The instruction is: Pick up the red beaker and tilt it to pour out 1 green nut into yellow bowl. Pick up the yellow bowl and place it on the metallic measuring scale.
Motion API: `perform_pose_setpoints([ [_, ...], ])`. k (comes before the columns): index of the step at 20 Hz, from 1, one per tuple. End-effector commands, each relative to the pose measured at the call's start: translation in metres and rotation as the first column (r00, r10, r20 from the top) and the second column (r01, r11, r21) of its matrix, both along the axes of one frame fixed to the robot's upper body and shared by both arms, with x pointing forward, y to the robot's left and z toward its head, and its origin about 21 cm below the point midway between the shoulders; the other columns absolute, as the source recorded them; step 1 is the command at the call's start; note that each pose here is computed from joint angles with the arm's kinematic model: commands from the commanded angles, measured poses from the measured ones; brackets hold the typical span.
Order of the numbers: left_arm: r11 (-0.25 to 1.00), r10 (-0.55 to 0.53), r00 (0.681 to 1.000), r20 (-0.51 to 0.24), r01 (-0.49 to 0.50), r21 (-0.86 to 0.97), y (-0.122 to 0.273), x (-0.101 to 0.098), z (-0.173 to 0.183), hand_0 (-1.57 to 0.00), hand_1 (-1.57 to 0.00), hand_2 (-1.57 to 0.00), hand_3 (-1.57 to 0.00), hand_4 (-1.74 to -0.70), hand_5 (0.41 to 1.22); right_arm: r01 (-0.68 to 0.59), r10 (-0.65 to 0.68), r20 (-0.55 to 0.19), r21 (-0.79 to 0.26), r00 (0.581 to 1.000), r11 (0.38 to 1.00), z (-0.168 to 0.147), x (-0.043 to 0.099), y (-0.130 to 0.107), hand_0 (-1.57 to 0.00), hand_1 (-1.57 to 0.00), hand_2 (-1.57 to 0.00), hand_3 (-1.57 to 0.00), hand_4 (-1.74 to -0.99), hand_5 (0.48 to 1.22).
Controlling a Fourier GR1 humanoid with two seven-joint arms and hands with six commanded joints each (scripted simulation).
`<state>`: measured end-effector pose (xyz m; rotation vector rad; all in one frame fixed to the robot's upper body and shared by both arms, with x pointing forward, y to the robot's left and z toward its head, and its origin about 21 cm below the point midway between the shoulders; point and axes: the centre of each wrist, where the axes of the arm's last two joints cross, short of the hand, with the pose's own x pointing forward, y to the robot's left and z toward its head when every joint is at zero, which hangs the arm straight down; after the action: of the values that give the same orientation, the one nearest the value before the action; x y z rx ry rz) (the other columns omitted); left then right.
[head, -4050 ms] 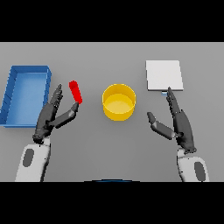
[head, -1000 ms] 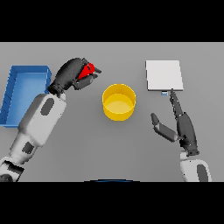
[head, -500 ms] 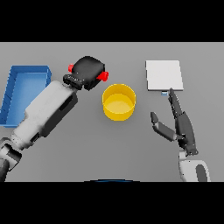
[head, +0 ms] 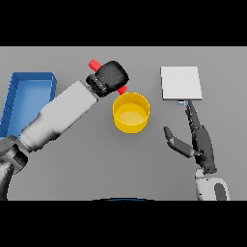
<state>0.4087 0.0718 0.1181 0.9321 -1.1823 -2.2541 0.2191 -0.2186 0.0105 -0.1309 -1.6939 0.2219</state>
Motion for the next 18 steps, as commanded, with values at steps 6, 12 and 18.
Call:
perform_pose_setpoints([
  [6,0.966,-0.143,0.985,0.100,0.117,0.232,-0.016,0.003,0.007,-1.57,-1.57,-1.57,-1.55,-1.74,1.221,0.020,-0.019,0.024,-0.018,1.000,1.000,0.001,0.003,0.000,0.00,0.00,0.00,0.00,-1.160,0.569],
  [12,0.888,-0.265,0.954,0.138,0.186,0.421,-0.025,0.001,0.003,-1.57,-1.57,-1.57,-1.56,-1.74,1.221,0.027,-0.026,0.025,-0.016,0.999,1.000,0.004,0.004,-0.002,0.00,0.00,0.00,0.00,-1.129,0.566],
  [18,0.805,-0.378,0.906,0.189,0.221,0.550,-0.045,-0.004,0.013,-1.57,-1.57,-1.57,-1.57,-1.73,1.221,0.018,-0.017,0.044,-0.012,0.999,1.000,0.002,0.003,0.003,0.00,0.00,0.00,0.00,-1.130,0.577],
])
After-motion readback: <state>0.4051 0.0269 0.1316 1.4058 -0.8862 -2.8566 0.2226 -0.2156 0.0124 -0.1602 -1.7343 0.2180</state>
